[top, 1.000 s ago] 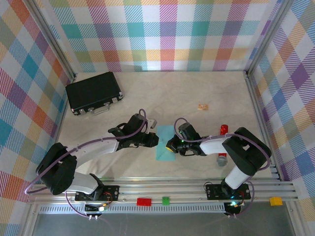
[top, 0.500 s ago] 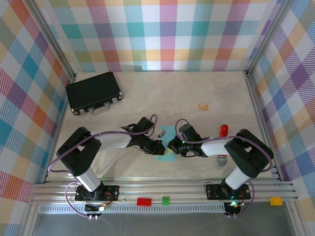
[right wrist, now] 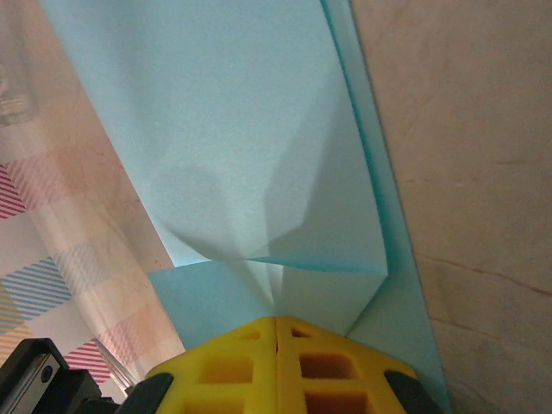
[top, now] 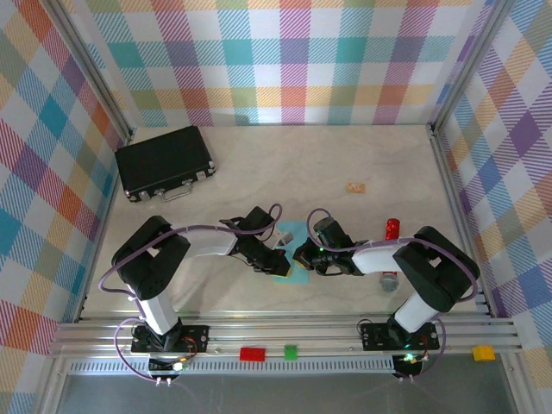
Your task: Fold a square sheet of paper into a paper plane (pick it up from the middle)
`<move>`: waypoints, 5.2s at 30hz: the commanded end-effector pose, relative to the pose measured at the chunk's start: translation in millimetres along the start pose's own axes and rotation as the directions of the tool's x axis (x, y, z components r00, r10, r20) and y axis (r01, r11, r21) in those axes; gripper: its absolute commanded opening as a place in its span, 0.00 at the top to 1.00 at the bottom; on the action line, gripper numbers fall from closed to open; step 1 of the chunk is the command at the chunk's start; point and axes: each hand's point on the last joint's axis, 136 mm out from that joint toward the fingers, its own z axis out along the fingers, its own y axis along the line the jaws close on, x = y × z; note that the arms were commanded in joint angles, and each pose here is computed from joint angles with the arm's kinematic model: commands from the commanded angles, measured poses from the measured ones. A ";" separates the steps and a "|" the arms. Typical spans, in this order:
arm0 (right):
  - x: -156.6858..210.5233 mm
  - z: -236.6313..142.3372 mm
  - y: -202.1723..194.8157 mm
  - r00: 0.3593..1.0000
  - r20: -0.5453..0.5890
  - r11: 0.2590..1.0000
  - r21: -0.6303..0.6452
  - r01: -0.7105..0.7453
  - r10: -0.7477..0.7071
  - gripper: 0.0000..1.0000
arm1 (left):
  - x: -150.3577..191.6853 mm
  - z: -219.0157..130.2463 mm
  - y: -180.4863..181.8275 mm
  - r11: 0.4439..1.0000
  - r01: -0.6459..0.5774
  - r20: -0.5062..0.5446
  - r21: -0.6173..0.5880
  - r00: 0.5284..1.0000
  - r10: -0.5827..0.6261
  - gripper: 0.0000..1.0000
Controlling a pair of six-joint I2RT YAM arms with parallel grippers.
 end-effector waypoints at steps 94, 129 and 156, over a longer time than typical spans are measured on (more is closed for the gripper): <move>23.7 12.7 -8.4 0.990 -0.088 0.991 0.062 0.118 -0.112 0.95 | 40.7 17.0 66.0 0.982 0.139 0.078 -0.128 0.988 -0.130 0.96; -6.4 6.0 2.0 0.996 -0.049 0.997 0.041 0.072 -0.070 0.95 | 37.0 19.5 68.3 0.983 0.160 0.137 -0.091 0.980 -0.146 0.98; -5.8 0.6 -41.1 0.999 -0.043 0.992 0.126 0.029 -0.023 0.96 | 11.0 14.8 42.4 0.991 0.127 0.101 -0.041 0.987 -0.123 0.90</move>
